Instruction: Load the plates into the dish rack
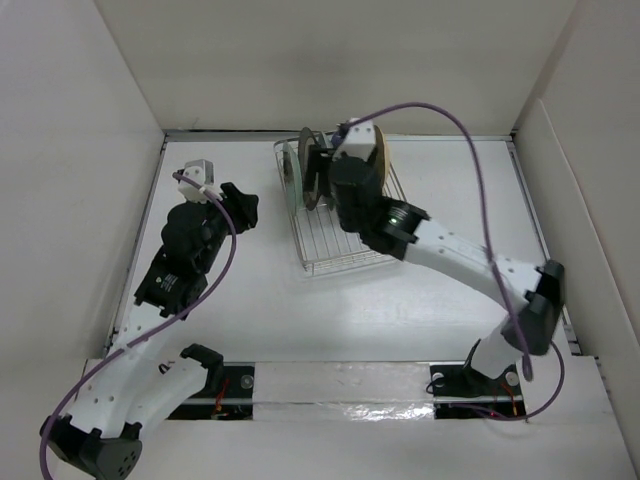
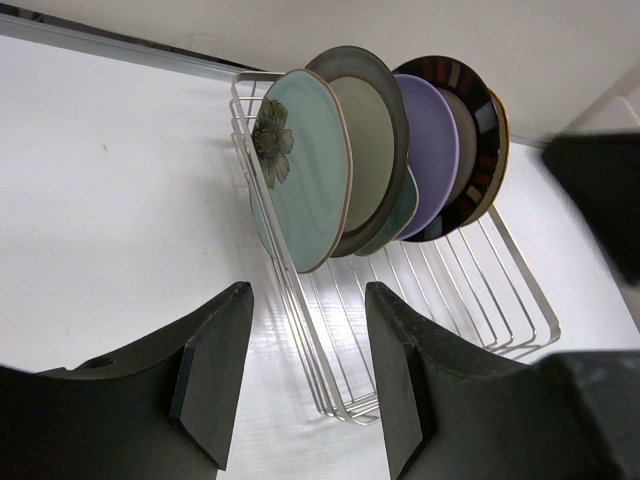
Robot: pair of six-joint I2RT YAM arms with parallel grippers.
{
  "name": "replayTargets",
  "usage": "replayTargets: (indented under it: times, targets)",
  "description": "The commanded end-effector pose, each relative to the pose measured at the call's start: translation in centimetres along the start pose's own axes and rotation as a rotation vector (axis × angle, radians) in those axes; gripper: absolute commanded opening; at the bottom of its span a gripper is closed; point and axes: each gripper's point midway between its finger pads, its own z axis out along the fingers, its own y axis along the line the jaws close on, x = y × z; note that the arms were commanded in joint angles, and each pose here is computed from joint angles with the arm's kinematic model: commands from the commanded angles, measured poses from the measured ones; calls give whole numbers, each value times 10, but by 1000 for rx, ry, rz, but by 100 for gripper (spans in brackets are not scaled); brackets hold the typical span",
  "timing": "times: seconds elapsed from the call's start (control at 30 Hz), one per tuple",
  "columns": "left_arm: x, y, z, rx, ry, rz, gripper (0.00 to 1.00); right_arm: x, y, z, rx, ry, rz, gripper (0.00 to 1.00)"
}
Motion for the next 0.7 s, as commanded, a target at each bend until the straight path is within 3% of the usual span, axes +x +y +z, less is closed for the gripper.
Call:
replayTargets:
  times: [0.0,0.03,0.07,0.1,0.13,0.2,0.23,0.33,0.47,0.67]
  targets:
    - [-9,2,-2,-15,-47,-11,46,-10,-28,-33,-42,-38,55,79]
    - [-9,3,-2,-17,-48,-10,46,-10,-40,-40,-43,-44,67,72]
    - [-12,3,-4,-14,-58,-12,46,-7,-49,-50,-58,-41,78,99]
    - [-11,3,-5,-13,-61,-13,46,-30,-78,-68,-41,-85,143,100]
    - [-13,3,-5,-13,-69,-14,46,-4,-101,-72,-9,-53,123,100]
    - [-19,2,-9,-12,-90,-21,46,-27,-141,-105,-8,-126,222,100]
    - [-21,2,-10,-12,-97,-23,46,-7,-167,-107,32,-119,207,100]
    - [-28,2,-15,-14,-122,-31,46,-20,-225,-134,112,-222,303,100]
    - [-29,2,-15,-16,-127,-40,45,3,-262,-131,175,-186,279,100]
    - [-26,-1,-13,-5,-118,-67,50,29,-250,-106,85,-80,294,100]
